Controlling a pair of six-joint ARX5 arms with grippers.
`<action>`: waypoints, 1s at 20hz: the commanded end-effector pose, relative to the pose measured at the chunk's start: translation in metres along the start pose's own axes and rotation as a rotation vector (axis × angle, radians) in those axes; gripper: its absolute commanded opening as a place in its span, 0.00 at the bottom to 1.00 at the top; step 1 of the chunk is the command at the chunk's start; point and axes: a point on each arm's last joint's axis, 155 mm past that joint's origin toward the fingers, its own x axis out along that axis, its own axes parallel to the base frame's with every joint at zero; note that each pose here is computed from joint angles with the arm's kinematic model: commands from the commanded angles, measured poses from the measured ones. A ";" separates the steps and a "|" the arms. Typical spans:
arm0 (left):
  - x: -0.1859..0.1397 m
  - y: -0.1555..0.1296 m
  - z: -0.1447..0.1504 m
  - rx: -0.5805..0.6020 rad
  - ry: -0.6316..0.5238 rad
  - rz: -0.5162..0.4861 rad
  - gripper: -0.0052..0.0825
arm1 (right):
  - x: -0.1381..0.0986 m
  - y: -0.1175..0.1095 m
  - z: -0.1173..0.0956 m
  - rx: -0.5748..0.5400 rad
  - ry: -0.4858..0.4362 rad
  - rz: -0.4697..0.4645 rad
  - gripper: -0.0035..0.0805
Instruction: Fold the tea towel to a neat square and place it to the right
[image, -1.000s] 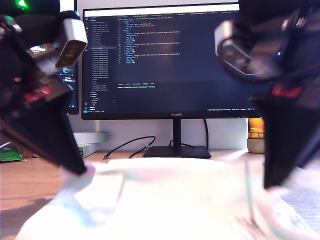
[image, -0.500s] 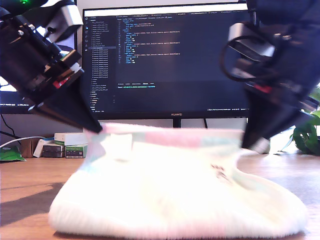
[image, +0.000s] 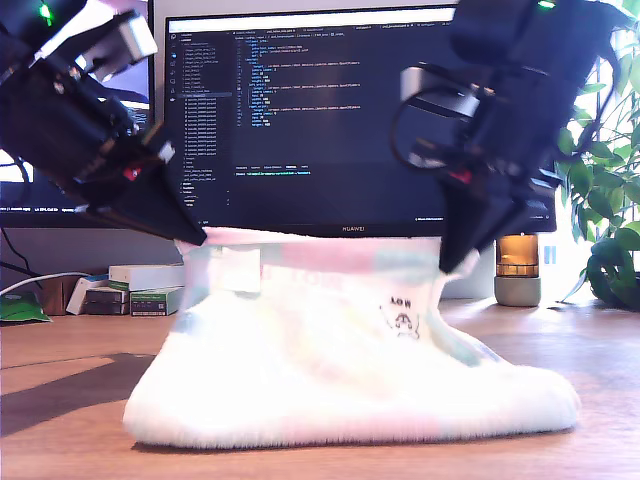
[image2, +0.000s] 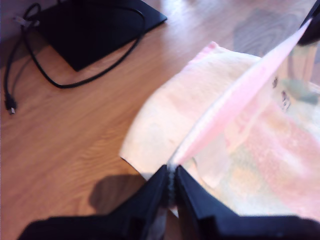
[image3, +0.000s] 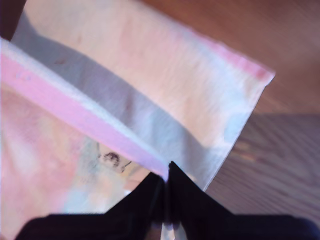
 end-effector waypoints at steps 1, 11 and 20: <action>0.003 0.017 -0.006 -0.005 0.016 0.051 0.03 | -0.003 -0.026 -0.007 0.017 0.060 -0.085 0.03; 0.025 0.026 0.005 0.071 -0.011 0.057 0.03 | 0.008 -0.064 -0.006 -0.142 0.135 -0.253 0.03; 0.039 0.048 -0.005 0.072 0.001 0.094 0.03 | 0.038 -0.098 0.003 -0.261 0.157 -0.404 0.03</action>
